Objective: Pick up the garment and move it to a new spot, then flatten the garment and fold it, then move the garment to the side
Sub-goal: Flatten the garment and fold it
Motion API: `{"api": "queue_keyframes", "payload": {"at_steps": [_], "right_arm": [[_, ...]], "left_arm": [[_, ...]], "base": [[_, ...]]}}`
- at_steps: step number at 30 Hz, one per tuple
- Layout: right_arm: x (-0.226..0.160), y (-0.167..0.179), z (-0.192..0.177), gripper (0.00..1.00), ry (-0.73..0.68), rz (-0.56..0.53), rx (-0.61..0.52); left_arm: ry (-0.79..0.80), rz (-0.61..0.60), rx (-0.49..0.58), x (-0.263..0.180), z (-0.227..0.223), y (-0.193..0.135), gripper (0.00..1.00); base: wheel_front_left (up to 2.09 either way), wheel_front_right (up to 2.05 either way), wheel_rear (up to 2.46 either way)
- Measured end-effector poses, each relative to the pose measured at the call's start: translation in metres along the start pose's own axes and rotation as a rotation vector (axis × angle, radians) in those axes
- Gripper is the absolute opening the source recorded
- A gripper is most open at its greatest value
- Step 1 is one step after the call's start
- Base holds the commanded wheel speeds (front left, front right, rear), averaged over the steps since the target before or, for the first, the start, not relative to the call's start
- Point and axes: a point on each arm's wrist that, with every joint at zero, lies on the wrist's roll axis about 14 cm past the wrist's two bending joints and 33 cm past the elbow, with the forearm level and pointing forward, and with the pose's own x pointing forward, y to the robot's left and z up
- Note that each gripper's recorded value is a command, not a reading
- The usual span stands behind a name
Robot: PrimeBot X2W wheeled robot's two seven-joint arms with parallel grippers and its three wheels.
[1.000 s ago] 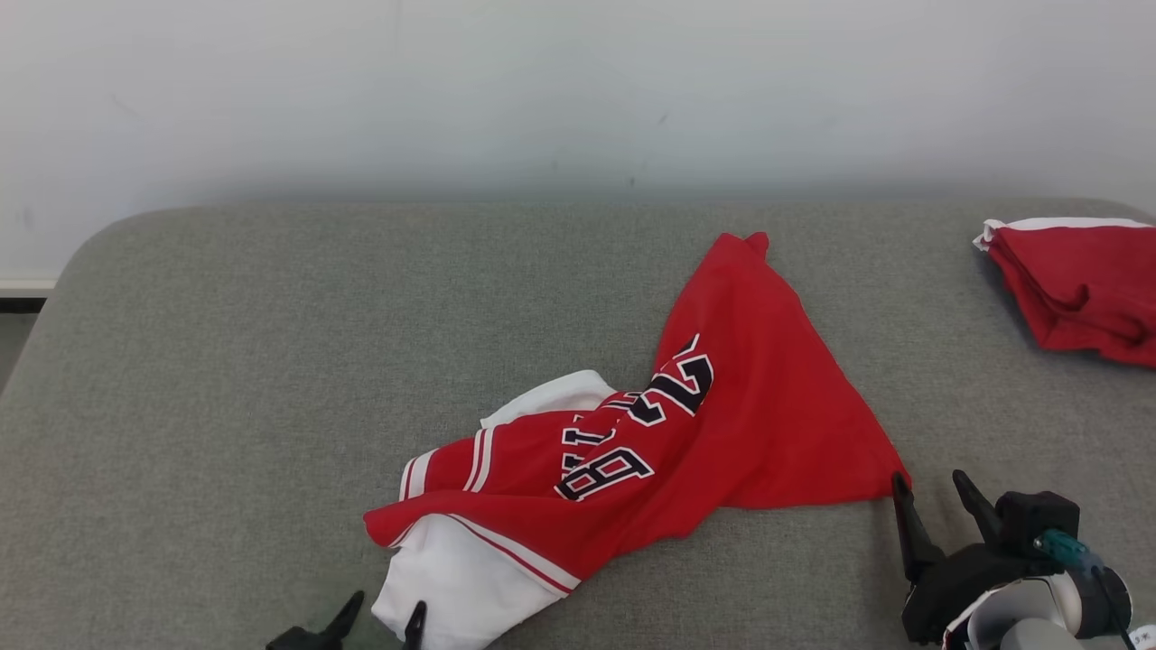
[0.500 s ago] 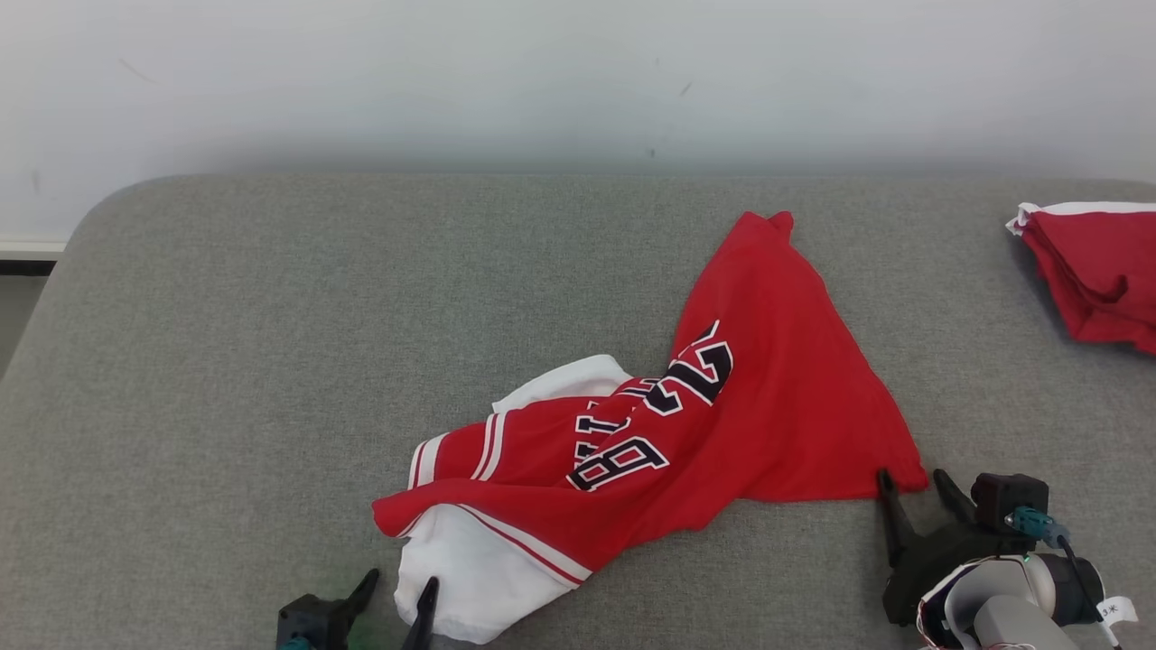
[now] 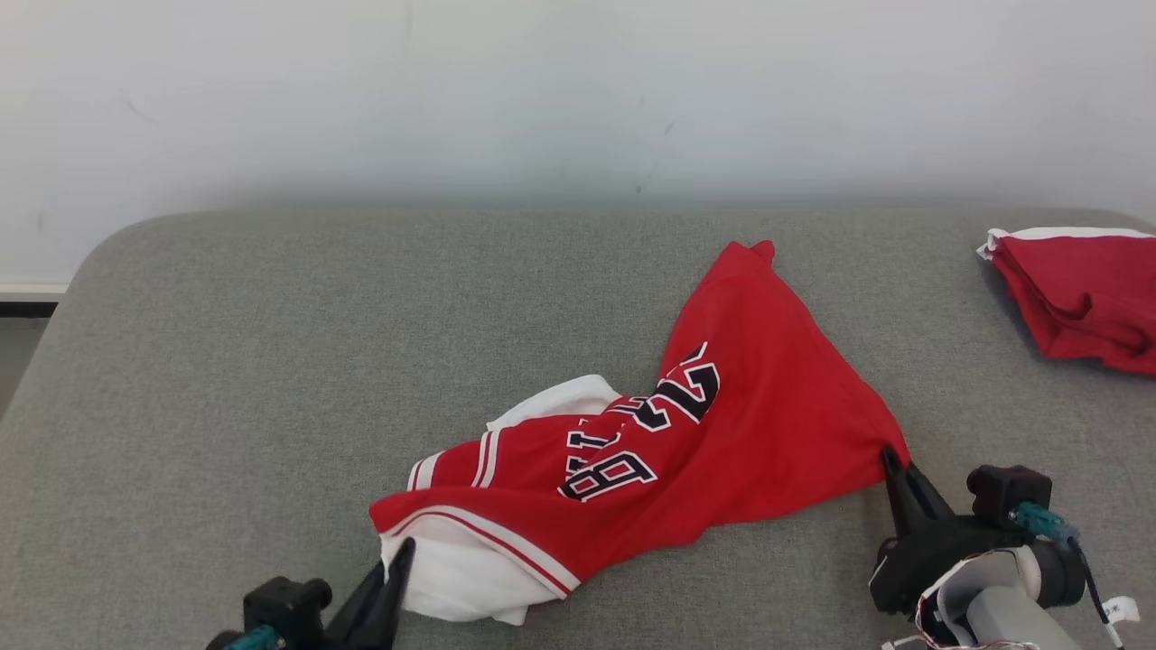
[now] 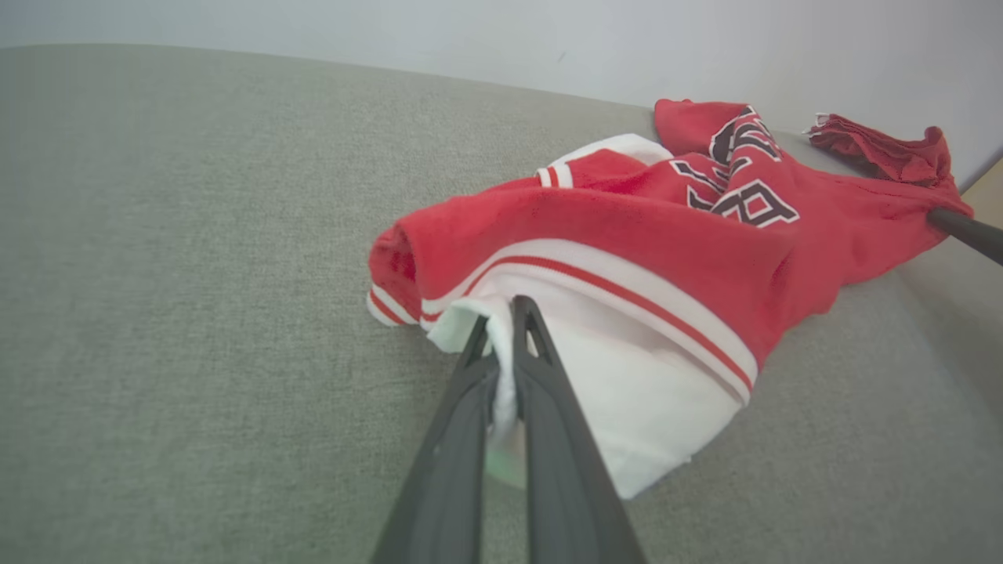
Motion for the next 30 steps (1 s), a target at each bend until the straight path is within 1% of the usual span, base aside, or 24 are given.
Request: {"api": "queue_keyframes", "payload": {"at_steps": [4, 9, 12, 13, 14, 17, 19, 22, 25, 27, 30], "right_arm": [[0.006, 0.009, 0.039, 0.0, -0.11, 0.043, 0.006], [0.023, 0.025, 0.1, 0.0, -0.234, 0.11, 0.006], [0.036, 0.034, 0.135, 0.0, -0.279, 0.142, 0.019], [0.041, 0.036, 0.147, 0.0, -0.296, 0.149, 0.023], [0.053, 0.039, 0.174, 0.0, -0.325, 0.159, 0.031], [0.073, 0.041, 0.215, 0.0, -0.368, 0.169, 0.038], [0.089, 0.043, 0.244, 0.0, -0.397, 0.173, 0.056], [0.112, 0.044, 0.287, 0.0, -0.442, 0.174, 0.092], [0.133, 0.05, 0.331, 0.0, -0.502, 0.185, 0.114], [0.146, 0.055, 0.354, 0.0, -0.536, 0.19, 0.118], [0.166, 0.063, 0.377, 0.0, -0.565, 0.197, 0.14]], "left_arm": [[-0.124, -0.022, 0.034, 0.004, 0.045, 0.002, 0.0], [-0.272, -0.107, 0.1, 0.023, 0.115, -0.012, 0.0], [-0.319, -0.153, 0.159, 0.038, 0.156, -0.019, 0.0], [-0.336, -0.163, 0.18, 0.044, 0.172, -0.019, 0.0], [-0.376, -0.187, 0.191, 0.057, 0.204, -0.023, 0.0], [-0.426, -0.213, 0.206, 0.079, 0.252, -0.028, 0.0], [-0.455, -0.218, 0.229, 0.095, 0.282, -0.027, 0.0], [-0.498, -0.218, 0.236, 0.121, 0.324, -0.025, 0.0], [-0.521, -0.198, 0.288, 0.147, 0.358, -0.019, 0.0], [-0.561, -0.18, 0.298, 0.162, 0.383, -0.013, 0.0], [-0.635, -0.157, 0.282, 0.18, 0.419, -0.006, 0.0]], "base": [[0.0, 0.0, 0.0], [0.0, 0.0, 0.0], [0.0, 0.0, 0.0], [0.0, 0.0, 0.0], [0.0, 0.0, 0.0], [0.0, 0.0, 0.0], [0.0, 0.0, 0.0], [0.0, 0.0, 0.0], [0.0, 0.0, 0.0], [0.0, 0.0, 0.0], [0.0, 0.0, 0.0]]}}
